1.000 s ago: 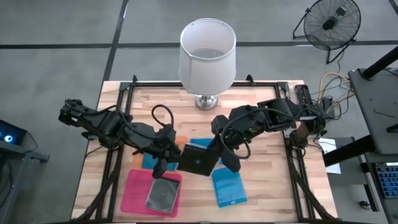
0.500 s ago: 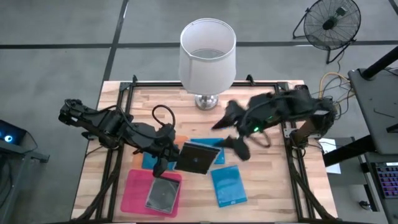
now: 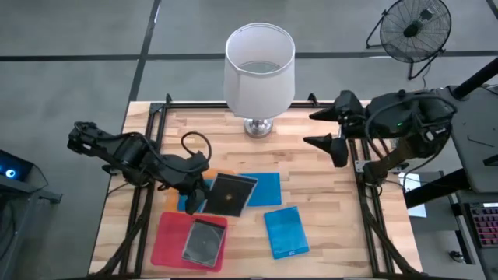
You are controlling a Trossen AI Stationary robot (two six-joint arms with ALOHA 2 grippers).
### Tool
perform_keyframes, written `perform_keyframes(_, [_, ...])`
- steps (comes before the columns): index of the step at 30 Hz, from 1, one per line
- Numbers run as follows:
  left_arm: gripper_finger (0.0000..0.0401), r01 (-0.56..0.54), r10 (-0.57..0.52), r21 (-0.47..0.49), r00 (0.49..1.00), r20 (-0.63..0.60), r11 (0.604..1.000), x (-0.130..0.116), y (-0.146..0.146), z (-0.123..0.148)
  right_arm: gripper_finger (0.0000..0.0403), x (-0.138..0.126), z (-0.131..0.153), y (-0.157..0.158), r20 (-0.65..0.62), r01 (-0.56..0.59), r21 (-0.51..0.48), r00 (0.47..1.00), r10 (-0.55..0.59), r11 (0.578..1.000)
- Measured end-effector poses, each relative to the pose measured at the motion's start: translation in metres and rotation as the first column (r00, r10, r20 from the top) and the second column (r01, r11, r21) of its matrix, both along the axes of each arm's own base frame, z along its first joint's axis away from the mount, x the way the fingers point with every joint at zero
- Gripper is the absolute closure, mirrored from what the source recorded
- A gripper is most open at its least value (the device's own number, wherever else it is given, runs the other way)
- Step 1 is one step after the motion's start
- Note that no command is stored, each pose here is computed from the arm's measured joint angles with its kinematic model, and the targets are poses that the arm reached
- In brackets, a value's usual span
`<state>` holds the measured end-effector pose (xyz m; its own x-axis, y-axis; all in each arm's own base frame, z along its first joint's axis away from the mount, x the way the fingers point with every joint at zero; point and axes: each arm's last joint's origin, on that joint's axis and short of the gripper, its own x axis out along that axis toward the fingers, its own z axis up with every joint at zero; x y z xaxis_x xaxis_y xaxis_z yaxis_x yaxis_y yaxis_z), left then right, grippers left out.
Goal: Pick & place jewel cases by type
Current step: Put the black CD case into the pink bin
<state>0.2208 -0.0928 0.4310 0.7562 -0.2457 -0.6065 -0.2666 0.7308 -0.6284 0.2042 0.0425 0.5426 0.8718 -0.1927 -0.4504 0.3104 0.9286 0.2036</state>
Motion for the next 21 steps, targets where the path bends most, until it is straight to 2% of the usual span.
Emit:
perform_keyframes(5, [0.0397, -0.048, 0.047, -0.136, 0.999, -0.004, 0.99, -0.019, 0.001, -0.02, 0.0069, -0.002, -0.003, -0.001, -0.033, 0.002, -0.01, 0.999, -0.003, 1.0])
perform_keyframes(9, [0.0398, -0.09, 0.092, -0.259, 0.996, -0.003, 0.962, -0.036, 0.001, -0.045, 0.0072, 0.0, -0.008, 0.0, -0.079, 0.002, -0.023, 0.997, -0.004, 1.0])
perform_keyframes(14, [0.0398, -0.152, 0.148, -0.337, 0.988, -0.035, 0.929, -0.054, -0.002, -0.081, 0.0073, 0.005, -0.012, 0.001, -0.107, 0.002, -0.031, 0.994, -0.005, 1.0])
perform_keyframes(21, [0.0398, -0.18, 0.141, -0.443, 0.983, -0.12, 0.878, -0.062, -0.019, -0.131, 0.0065, 0.006, -0.013, 0.002, -0.115, 0.0, -0.035, 0.993, -0.004, 0.999])
